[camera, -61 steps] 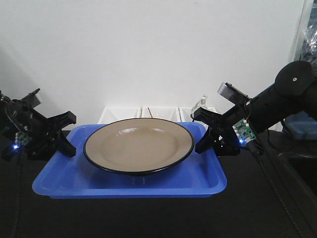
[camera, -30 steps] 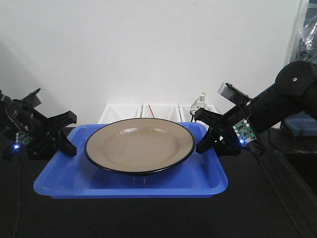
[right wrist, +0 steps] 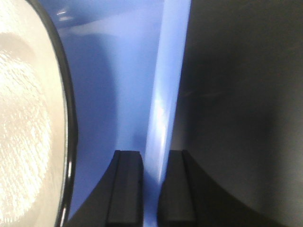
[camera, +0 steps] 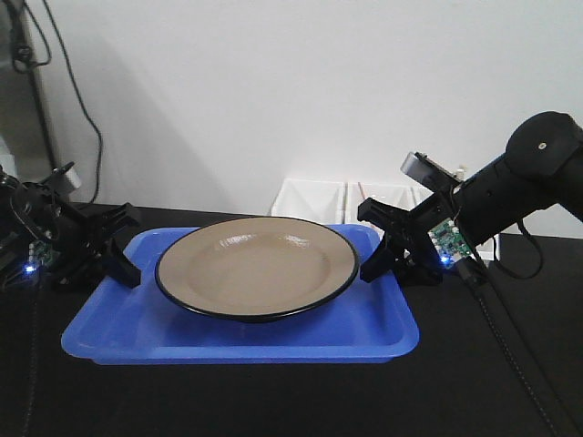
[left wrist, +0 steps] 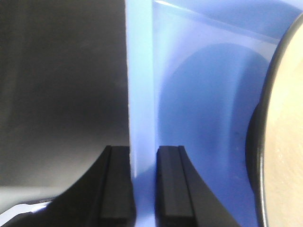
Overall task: Place disk in tray to left cabinet
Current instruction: 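Hold the tray level with both grippers while the base turns away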
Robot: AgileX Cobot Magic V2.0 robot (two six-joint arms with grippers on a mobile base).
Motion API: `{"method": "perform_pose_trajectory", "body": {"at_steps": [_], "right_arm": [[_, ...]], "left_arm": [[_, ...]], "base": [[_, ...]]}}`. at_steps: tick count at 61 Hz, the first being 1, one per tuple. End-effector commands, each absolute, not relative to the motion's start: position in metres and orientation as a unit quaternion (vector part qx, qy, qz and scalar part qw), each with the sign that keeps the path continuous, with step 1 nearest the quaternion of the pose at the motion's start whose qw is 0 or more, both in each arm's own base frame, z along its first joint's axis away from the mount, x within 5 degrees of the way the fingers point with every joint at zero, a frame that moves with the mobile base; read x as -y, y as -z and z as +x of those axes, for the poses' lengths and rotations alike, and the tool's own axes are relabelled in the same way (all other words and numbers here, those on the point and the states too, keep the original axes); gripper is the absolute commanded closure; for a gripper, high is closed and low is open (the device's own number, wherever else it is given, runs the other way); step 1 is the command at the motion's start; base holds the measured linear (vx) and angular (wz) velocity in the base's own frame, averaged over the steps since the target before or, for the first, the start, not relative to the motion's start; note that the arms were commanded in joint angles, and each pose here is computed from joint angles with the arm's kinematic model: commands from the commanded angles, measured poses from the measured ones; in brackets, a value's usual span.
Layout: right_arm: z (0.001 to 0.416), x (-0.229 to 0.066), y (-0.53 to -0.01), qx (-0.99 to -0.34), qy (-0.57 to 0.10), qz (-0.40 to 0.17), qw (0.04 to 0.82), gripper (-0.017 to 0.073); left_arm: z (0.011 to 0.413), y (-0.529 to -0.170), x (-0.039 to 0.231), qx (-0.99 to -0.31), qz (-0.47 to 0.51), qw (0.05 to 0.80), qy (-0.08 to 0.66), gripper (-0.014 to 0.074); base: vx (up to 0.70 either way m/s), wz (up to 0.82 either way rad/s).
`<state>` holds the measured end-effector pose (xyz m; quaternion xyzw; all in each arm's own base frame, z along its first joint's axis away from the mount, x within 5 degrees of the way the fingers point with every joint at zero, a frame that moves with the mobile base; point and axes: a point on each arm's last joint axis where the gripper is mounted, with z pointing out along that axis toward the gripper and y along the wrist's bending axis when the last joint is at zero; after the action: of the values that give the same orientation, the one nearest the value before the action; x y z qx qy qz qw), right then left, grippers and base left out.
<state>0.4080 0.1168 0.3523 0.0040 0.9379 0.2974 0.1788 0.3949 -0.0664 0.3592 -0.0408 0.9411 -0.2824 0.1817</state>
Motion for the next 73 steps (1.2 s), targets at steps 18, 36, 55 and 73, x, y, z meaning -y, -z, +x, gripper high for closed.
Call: {"method": "perform_pose_trajectory", "body": {"at_steps": [18, 36, 55, 73], "right_arm": [[0.3837, -0.1438, -0.406, -0.879, -0.428, -0.017, 0.208, 0.0551], [0.3837, -0.1438, -0.406, -0.879, -0.428, -0.017, 0.208, 0.0551], [0.3837, -0.1438, -0.406, -0.879, -0.428, -0.017, 0.208, 0.0551], [0.3837, -0.1438, -0.406, -0.879, -0.428, -0.017, 0.208, 0.0551]], "left_arm": [[0.3709, -0.4092, 0.0997, -0.887, -0.022, 0.195, 0.419, 0.0594], [0.3709, -0.4092, 0.0997, -0.887, -0.022, 0.195, 0.419, 0.0594], [0.3709, -0.4092, 0.0997, -0.887, -0.022, 0.195, 0.419, 0.0594], [0.3709, -0.4092, 0.0997, -0.887, -0.022, 0.195, 0.419, 0.0594]], "base": [[-0.13, 0.49], [-0.09, 0.49], [-0.06, 0.39], [-0.03, 0.37]]}}
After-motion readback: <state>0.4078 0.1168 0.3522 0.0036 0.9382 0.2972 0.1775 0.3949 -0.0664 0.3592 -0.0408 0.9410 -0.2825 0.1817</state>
